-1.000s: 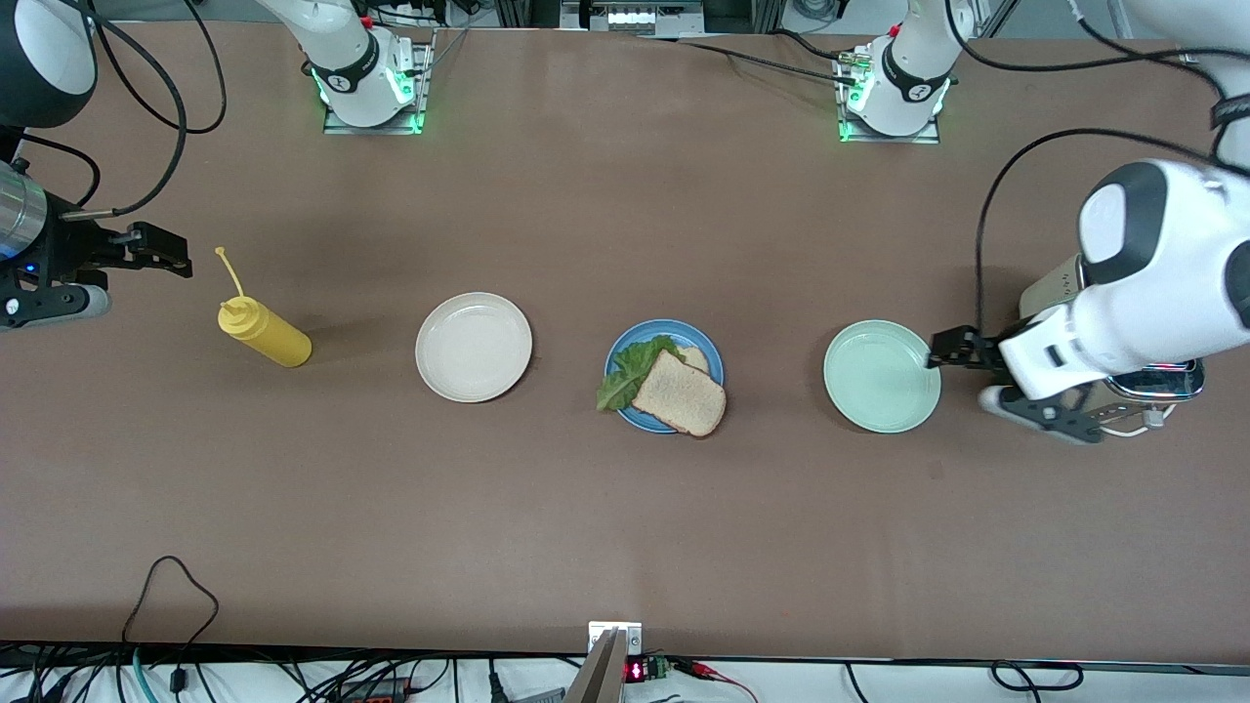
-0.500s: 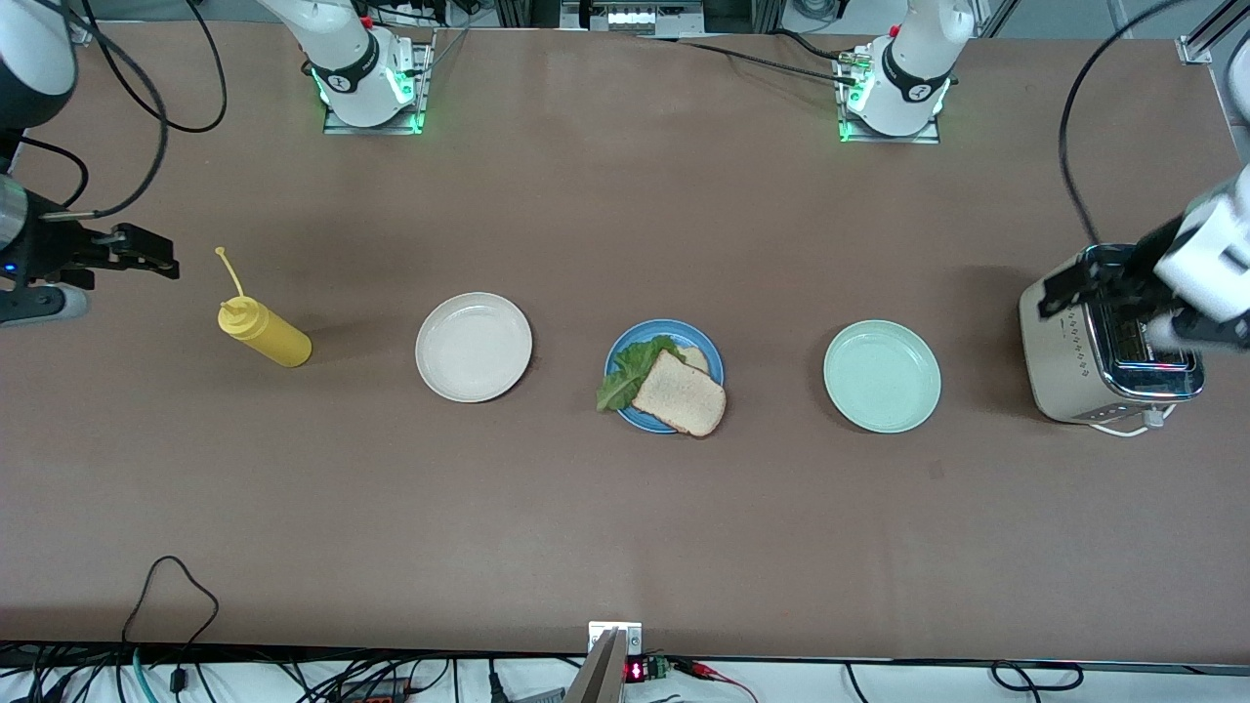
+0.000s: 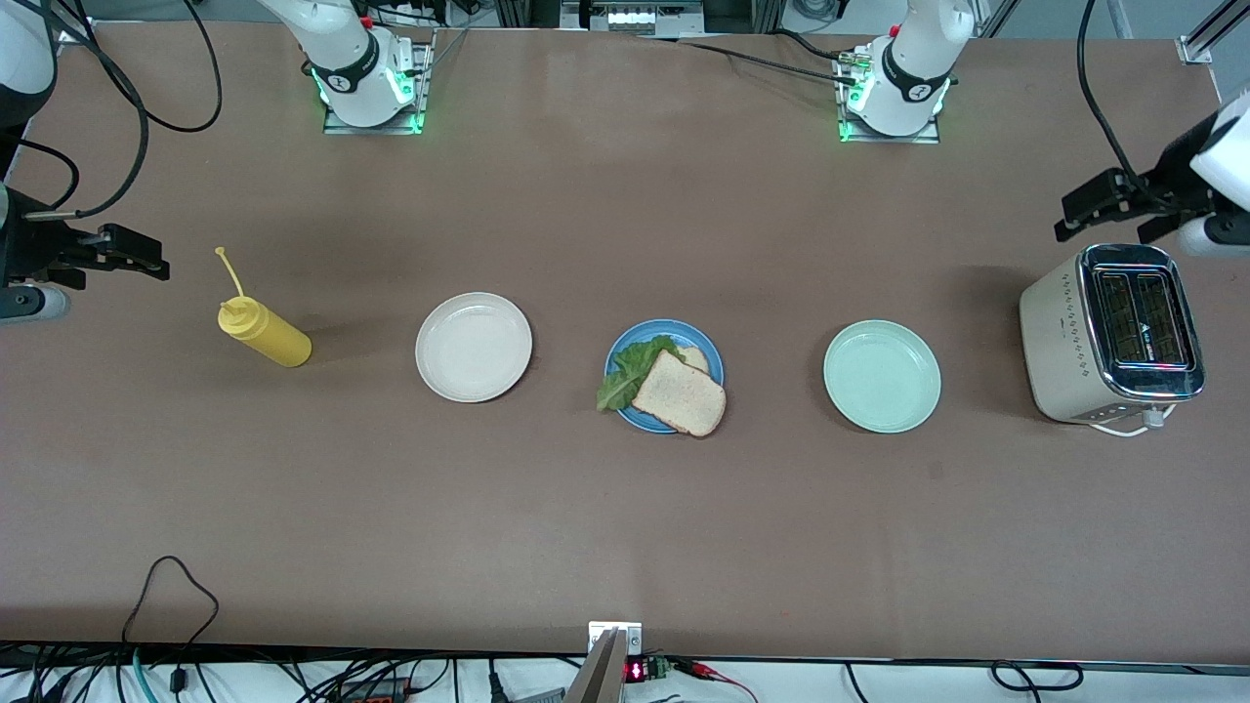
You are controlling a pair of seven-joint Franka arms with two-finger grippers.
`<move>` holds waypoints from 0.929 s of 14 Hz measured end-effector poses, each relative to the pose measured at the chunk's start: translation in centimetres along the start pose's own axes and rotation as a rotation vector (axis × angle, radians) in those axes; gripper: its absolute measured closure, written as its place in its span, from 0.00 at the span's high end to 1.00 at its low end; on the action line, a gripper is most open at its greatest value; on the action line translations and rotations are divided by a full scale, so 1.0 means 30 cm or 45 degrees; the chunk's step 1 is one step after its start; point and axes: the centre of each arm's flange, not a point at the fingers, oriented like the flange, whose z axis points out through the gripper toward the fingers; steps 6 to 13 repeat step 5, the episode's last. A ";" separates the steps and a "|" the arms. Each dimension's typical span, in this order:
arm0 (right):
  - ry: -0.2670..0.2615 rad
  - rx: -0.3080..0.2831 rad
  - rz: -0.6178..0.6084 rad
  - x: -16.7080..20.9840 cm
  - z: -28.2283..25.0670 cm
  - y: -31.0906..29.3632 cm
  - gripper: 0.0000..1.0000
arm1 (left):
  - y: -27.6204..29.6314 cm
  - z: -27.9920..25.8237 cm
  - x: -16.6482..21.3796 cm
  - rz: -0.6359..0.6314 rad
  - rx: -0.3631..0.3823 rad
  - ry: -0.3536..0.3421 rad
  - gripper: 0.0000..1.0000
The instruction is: Make sandwich in blue plate with both arms
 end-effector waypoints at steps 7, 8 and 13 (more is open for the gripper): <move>0.001 0.000 0.001 0.000 -0.001 0.001 1.00 | -0.001 0.028 -0.024 -0.001 0.000 -0.024 1.00; 0.001 0.000 0.001 0.000 -0.001 0.001 1.00 | -0.001 0.028 -0.024 -0.001 0.000 -0.024 1.00; 0.001 0.000 0.001 0.000 -0.001 0.001 1.00 | -0.001 0.028 -0.024 -0.001 0.000 -0.024 1.00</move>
